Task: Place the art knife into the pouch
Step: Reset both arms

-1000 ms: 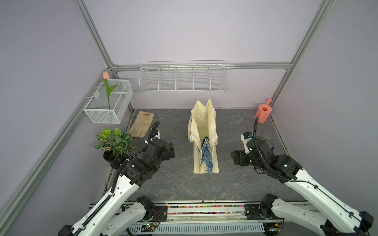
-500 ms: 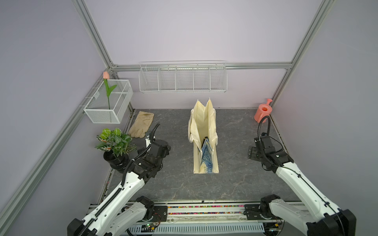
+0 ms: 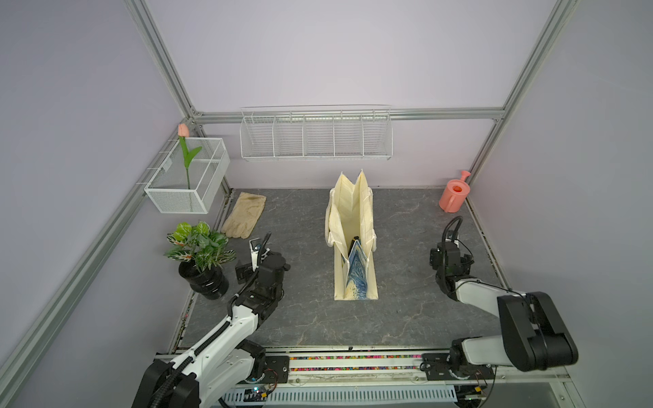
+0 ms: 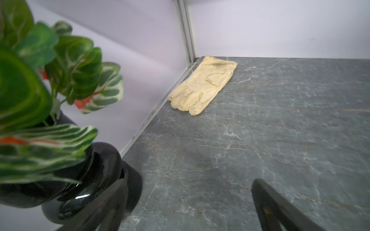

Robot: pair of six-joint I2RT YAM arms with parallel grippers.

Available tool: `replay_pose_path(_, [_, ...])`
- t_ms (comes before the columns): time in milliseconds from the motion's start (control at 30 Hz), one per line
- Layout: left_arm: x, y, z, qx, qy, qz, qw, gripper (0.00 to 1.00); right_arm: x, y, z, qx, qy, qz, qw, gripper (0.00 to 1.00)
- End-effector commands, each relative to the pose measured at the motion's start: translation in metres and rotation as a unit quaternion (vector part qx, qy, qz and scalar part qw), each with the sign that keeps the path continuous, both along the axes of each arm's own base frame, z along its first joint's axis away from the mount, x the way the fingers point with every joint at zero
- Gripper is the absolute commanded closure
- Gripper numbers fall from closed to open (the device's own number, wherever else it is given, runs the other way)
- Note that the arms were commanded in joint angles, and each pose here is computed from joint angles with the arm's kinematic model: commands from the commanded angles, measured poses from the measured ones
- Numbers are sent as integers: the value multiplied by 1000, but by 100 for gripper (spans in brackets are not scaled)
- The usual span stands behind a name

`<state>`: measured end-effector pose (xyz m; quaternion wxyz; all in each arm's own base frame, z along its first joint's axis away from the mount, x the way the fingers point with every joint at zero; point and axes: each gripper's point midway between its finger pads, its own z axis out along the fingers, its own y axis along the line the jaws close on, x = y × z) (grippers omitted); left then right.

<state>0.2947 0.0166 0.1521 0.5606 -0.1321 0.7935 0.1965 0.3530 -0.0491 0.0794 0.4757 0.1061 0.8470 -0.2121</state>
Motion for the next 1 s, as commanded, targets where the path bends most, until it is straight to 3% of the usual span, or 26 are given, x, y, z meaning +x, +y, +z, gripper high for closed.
replay_pose_path(0, [2, 14, 18, -29, -82, 8, 996, 1, 21, 4, 45, -3, -129, 19, 991, 11])
replay_pose_path(267, [-8, 33, 7, -42, -134, 10, 990, 1, 14, 15, 45, -3, -159, 54, 986, 11])
replay_pose_path(600, [37, 10, 3, -31, -132, -59, 989, 1, 18, 25, 42, -1, -157, 88, 984, 11])
replay_pose_path(967, [79, -10, -25, -30, -90, -119, 988, 1, 18, 35, 39, 8, -162, 127, 979, 11])
